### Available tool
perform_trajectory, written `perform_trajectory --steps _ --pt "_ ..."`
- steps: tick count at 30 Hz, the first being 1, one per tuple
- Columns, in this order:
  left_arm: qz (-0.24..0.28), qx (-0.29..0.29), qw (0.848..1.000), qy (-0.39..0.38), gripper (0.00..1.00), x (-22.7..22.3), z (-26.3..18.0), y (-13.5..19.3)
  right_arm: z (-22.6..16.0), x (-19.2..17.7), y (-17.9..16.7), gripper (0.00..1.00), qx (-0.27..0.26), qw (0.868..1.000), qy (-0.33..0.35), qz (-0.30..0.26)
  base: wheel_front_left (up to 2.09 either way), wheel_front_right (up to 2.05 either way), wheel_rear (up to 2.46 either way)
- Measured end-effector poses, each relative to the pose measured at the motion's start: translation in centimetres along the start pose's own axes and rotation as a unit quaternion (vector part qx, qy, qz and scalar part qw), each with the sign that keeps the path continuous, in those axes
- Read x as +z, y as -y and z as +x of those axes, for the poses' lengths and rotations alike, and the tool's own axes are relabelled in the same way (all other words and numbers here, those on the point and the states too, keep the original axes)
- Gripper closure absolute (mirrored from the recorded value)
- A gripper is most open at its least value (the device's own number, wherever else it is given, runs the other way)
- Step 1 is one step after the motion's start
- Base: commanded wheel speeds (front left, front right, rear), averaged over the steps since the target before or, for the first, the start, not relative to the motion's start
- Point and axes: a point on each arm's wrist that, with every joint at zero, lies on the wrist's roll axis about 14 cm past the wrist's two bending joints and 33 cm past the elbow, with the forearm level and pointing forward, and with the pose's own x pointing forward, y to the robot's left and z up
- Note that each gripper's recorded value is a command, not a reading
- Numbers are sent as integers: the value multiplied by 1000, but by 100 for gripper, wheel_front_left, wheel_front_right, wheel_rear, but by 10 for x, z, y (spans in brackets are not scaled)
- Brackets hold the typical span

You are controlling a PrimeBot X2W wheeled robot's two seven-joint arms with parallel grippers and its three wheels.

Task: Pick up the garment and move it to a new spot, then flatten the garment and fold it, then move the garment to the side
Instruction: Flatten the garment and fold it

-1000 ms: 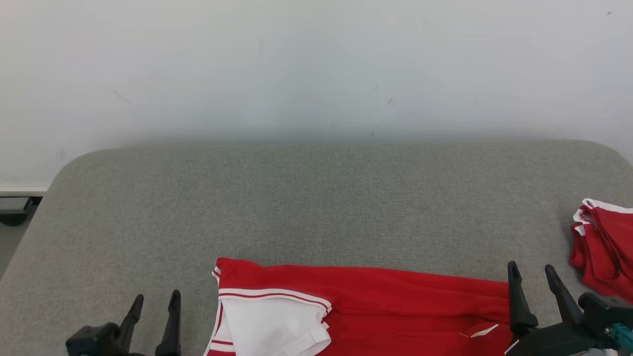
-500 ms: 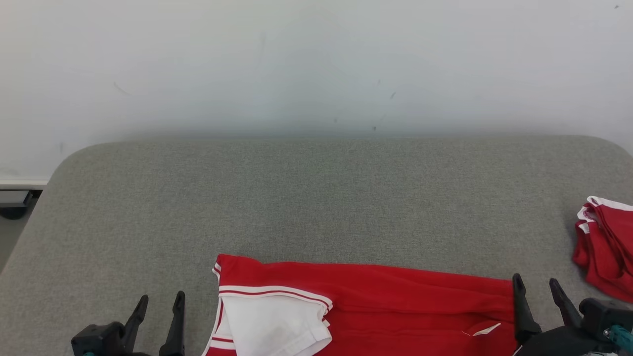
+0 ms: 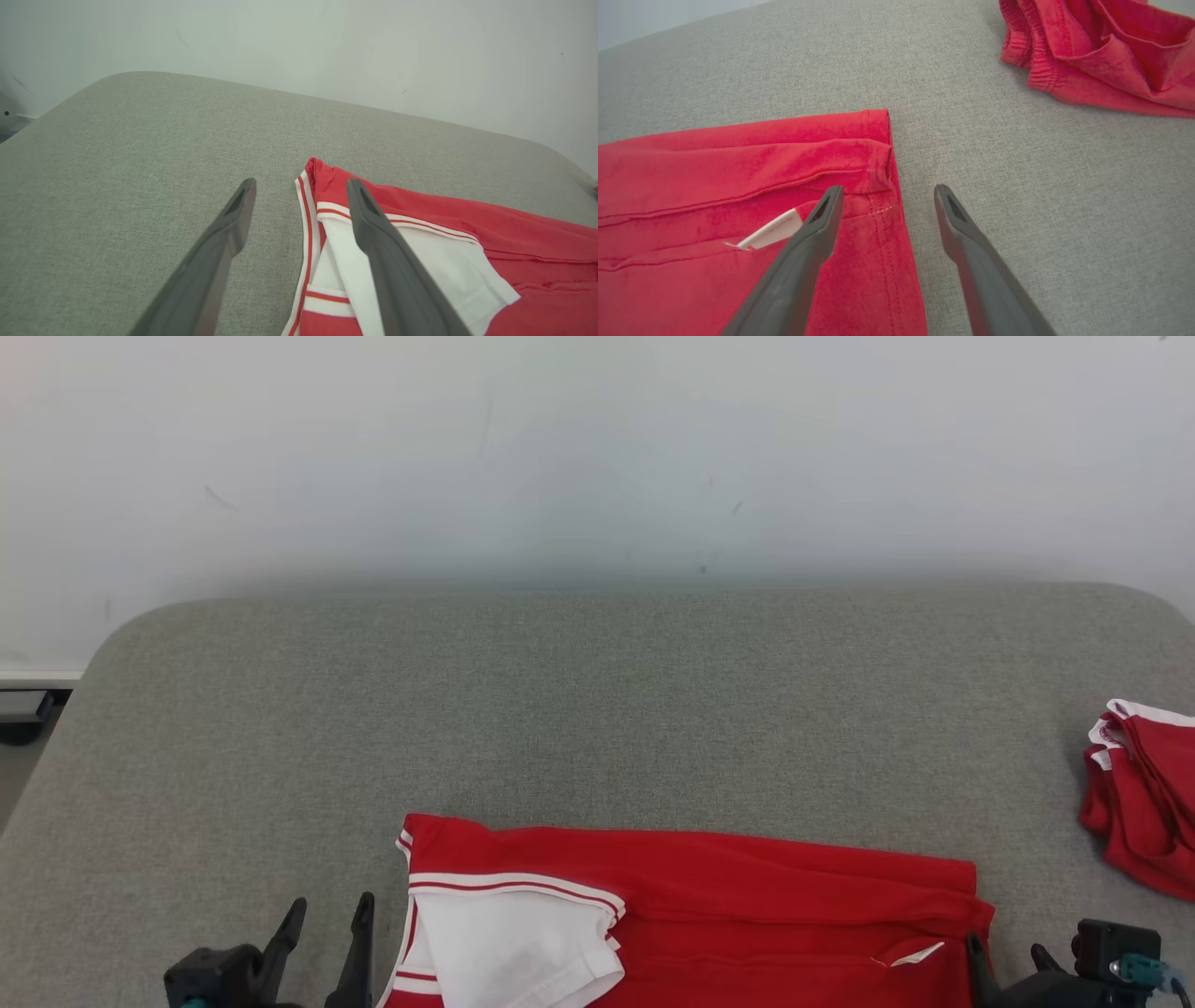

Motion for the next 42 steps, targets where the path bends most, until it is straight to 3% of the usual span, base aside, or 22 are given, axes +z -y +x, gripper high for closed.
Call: perform_trajectory --steps 29,41,42 --pt "-2 9 1000 -18 0 -7 1 -6 28 -35 -13 0 -13 995 -94 13 0 0 0" --pt "-2 8 1000 -20 0 -7 1 -6 35 -31 -12 0 -20 995 -96 20 0 0 0" --pt "-2 8 1000 -20 0 -7 1 -6 35 -30 -11 45 -21 995 -96 21 0 0 0"
